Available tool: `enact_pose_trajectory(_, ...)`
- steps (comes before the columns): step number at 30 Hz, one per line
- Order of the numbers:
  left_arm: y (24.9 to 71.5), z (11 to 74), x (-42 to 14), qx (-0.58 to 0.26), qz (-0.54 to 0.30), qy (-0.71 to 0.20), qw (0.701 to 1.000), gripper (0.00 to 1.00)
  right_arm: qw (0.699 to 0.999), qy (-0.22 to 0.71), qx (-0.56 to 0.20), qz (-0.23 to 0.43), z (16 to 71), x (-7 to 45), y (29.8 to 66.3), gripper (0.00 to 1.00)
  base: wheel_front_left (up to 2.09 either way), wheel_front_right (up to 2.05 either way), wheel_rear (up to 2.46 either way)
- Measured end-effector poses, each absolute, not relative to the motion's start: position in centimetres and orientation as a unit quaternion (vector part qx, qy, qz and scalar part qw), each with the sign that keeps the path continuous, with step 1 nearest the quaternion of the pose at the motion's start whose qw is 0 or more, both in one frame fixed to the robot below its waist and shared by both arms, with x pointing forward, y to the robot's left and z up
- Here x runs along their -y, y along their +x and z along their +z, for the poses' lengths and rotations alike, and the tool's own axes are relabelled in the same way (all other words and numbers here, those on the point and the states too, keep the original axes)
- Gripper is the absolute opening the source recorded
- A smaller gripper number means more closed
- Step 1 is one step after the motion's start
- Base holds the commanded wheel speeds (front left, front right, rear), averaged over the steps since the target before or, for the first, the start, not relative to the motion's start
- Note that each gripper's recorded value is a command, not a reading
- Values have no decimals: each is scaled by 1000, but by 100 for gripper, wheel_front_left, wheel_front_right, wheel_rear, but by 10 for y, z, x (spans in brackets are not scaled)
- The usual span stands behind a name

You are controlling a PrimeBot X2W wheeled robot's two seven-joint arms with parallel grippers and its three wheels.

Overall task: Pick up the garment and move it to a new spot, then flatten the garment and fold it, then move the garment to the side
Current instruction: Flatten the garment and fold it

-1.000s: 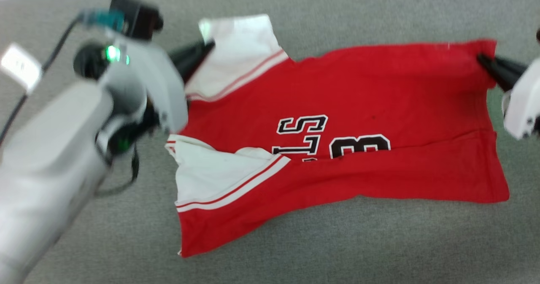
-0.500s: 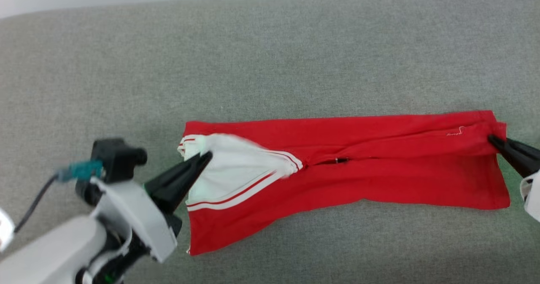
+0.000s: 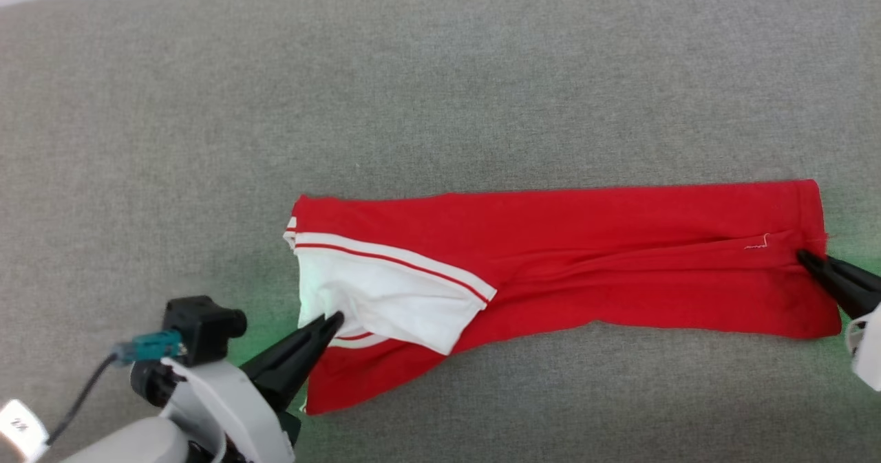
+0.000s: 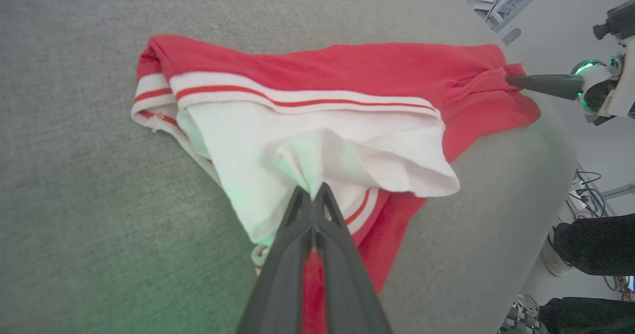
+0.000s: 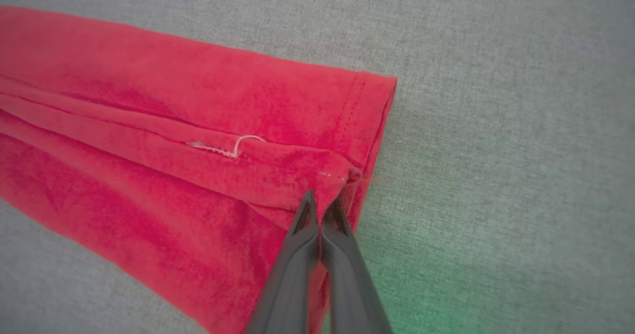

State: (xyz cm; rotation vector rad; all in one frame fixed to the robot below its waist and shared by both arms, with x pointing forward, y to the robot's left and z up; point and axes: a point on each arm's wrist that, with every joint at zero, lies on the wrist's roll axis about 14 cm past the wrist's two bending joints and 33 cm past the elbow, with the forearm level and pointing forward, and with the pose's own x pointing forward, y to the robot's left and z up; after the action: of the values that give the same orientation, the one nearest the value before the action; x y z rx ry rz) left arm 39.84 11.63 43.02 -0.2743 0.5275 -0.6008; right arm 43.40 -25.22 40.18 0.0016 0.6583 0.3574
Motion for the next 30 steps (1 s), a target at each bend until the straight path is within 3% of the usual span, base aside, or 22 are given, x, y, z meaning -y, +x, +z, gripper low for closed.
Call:
enact_pose_trajectory(2, 397, 422, -116, -263, -288, -130, 912, 1, 930, 5, -322, 176, 398, 247, 435, 0, 0, 0, 0)
enact_pose_trajectory(4, 397, 417, -114, -264, -285, -133, 912, 21, 931, 4, -321, 176, 396, 246, 437, 0, 0, 0, 0)
enact_pose_trajectory(5, 399, 415, -115, -263, -281, -130, 914, 29, 931, 4, -319, 175, 396, 245, 437, 4, 0, 0, 0)
enact_pose_trajectory(6, 401, 414, -116, -260, -279, -127, 916, 31, 934, 9, -315, 170, 397, 246, 440, 18, 0, 0, 0)
enact_pose_trajectory(8, 403, 412, -117, -258, -274, -123, 918, 45, 936, 14, -310, 165, 398, 246, 442, 29, 0, 0, 0)
enact_pose_trajectory(9, 404, 412, -117, -254, -272, -121, 920, 78, 936, 12, -310, 165, 398, 246, 442, 36, 0, 0, 0)
enact_pose_trajectory(10, 405, 412, -118, -252, -270, -117, 922, 100, 938, 13, -307, 162, 399, 246, 443, 44, 0, 0, 0)
enact_pose_trajectory(11, 406, 411, -119, -250, -268, -114, 923, 100, 939, 15, -303, 160, 401, 247, 444, 59, 0, 0, 0)
enact_pose_trajectory(12, 406, 412, -119, -249, -267, -112, 924, 100, 940, 17, -300, 159, 403, 247, 444, 98, 0, 0, 0)
enact_pose_trajectory(22, 420, 449, -128, -181, -238, -108, 948, 100, 948, 18, -283, 145, 433, 257, 450, 100, 0, 0, 0)
enact_pose_trajectory(30, 429, 474, -158, -114, -133, -128, 976, 100, 930, 70, -342, 116, 415, 262, 439, 100, 0, 0, 0)
